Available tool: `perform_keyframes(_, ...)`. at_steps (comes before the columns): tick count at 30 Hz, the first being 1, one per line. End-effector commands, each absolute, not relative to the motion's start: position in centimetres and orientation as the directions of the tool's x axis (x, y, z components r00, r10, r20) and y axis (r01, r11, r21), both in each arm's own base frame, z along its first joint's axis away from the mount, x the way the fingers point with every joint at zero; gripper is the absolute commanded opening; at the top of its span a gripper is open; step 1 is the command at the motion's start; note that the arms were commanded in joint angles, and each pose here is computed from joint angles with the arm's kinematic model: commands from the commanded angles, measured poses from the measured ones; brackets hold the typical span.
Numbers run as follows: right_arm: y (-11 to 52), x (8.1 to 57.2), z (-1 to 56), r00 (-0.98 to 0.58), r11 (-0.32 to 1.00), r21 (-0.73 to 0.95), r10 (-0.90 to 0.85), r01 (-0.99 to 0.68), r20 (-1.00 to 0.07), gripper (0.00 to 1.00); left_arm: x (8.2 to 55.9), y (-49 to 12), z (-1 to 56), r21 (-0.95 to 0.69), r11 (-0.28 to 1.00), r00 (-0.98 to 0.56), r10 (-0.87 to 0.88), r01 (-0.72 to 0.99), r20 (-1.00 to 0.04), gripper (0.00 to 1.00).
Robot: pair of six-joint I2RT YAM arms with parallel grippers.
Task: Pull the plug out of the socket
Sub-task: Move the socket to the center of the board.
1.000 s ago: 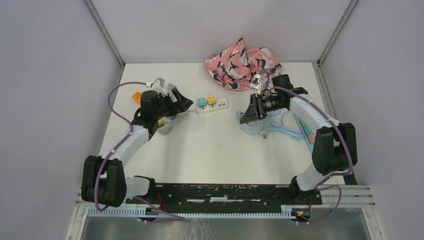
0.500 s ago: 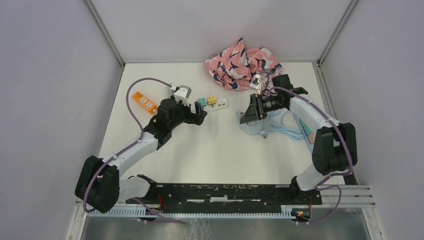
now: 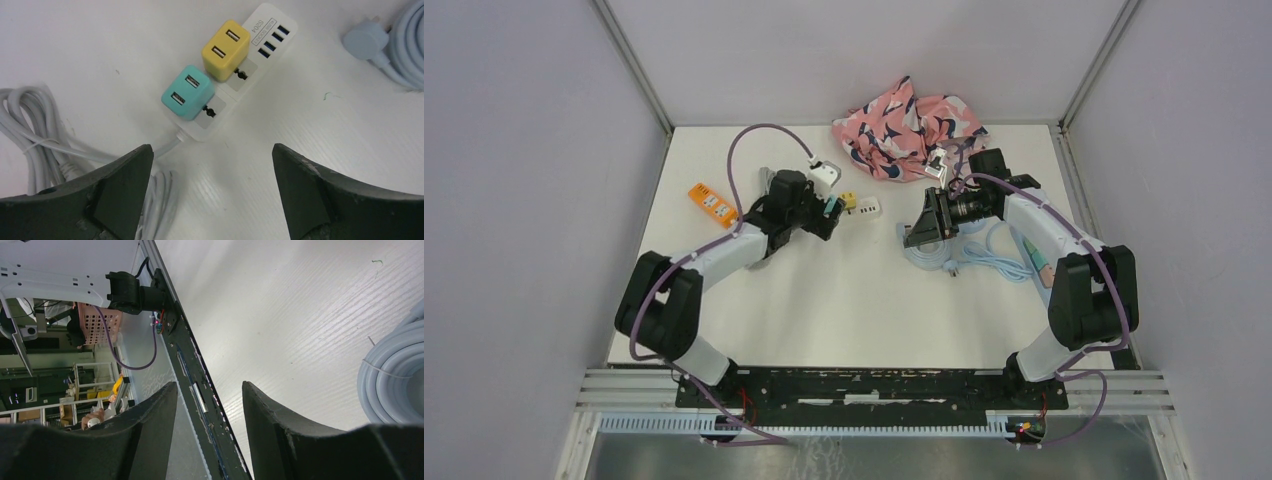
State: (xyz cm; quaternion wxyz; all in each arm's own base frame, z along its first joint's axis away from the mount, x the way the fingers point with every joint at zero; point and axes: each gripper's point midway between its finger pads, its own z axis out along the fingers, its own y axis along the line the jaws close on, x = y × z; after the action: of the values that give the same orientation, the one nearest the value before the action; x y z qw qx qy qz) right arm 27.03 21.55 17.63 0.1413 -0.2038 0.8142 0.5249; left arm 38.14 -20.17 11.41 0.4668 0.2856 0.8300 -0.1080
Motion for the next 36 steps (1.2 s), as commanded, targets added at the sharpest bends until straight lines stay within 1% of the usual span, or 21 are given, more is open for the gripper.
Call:
perform_keyframes(1,21.6,27.6,19.5,-0.835,0.333,0.766,-0.179,-0.55,-0.521,0.56,41.1,-19.9,11.4,0.273,0.712,-0.314,0.574,0.646,-0.756,0.88)
perform_keyframes(3,21.7,27.6,19.5,-0.835,0.332,0.767,-0.179,-0.549,-0.52,0.56,41.8,-20.1,10.2,0.265,0.685,-0.346,0.617,0.679,-0.707,0.84)
perform_keyframes(6,21.6,27.6,19.5,-0.837,0.332,0.769,-0.178,-0.547,-0.518,0.57,42.7,-20.4,8.4,0.235,0.652,-0.368,0.647,0.721,-0.668,0.83)
perform_keyframes(13,21.5,27.6,19.5,-0.839,0.332,0.771,-0.174,-0.543,-0.516,0.57,44.5,-20.4,6.9,0.194,0.637,-0.373,0.641,0.746,-0.67,0.83)
perform_keyframes(19,21.5,27.7,19.5,-0.837,0.331,0.77,-0.173,-0.545,-0.518,0.56,44.0,-21.4,5.3,0.136,0.598,-0.373,0.644,0.79,-0.668,0.84)
perform_keyframes(22,21.5,27.7,19.5,-0.839,0.332,0.772,-0.173,-0.542,-0.515,0.57,43.9,-21.5,4.4,0.114,0.595,-0.389,0.645,0.796,-0.658,0.82)
perform_keyframes(26,21.5,27.7,19.6,-0.837,0.331,0.77,-0.171,-0.546,-0.52,0.57,43.8,-22.2,4.0,0.077,0.586,-0.398,0.635,0.807,-0.662,0.78)
perform_keyframes(27,21.5,27.6,19.6,-0.836,0.33,0.769,-0.172,-0.547,-0.521,0.57,43.7,-22.3,4.0,0.072,0.583,-0.398,0.633,0.809,-0.664,0.75)
perform_keyframes(29,21.4,27.7,19.6,-0.837,0.332,0.77,-0.17,-0.546,-0.52,0.57,43.7,-22.5,4.2,0.061,0.583,-0.401,0.627,0.81,-0.668,0.64)
perform_keyframes(30,21.4,27.7,19.7,-0.835,0.331,0.768,-0.169,-0.548,-0.523,0.57,43.7,-22.6,4.3,0.054,0.583,-0.403,0.623,0.811,-0.67,0.52)
perform_keyframes(31,21.4,27.6,19.8,-0.835,0.329,0.769,-0.17,-0.548,-0.523,0.57,43.6,-22.8,4.4,0.046,0.582,-0.405,0.618,0.812,-0.674,0.42)
perform_keyframes(32,21.4,27.7,19.7,-0.836,0.331,0.769,-0.168,-0.547,-0.523,0.57,43.4,-23.1,4.6,0.037,0.579,-0.404,0.612,0.815,-0.68,0.36)
perform_keyframes(36,21.4,27.6,19.9,-0.834,0.328,0.768,-0.167,-0.55,-0.526,0.57,42.3,-24.3,6.0,0.035,0.551,-0.366,0.6,0.834,-0.712,0.17)
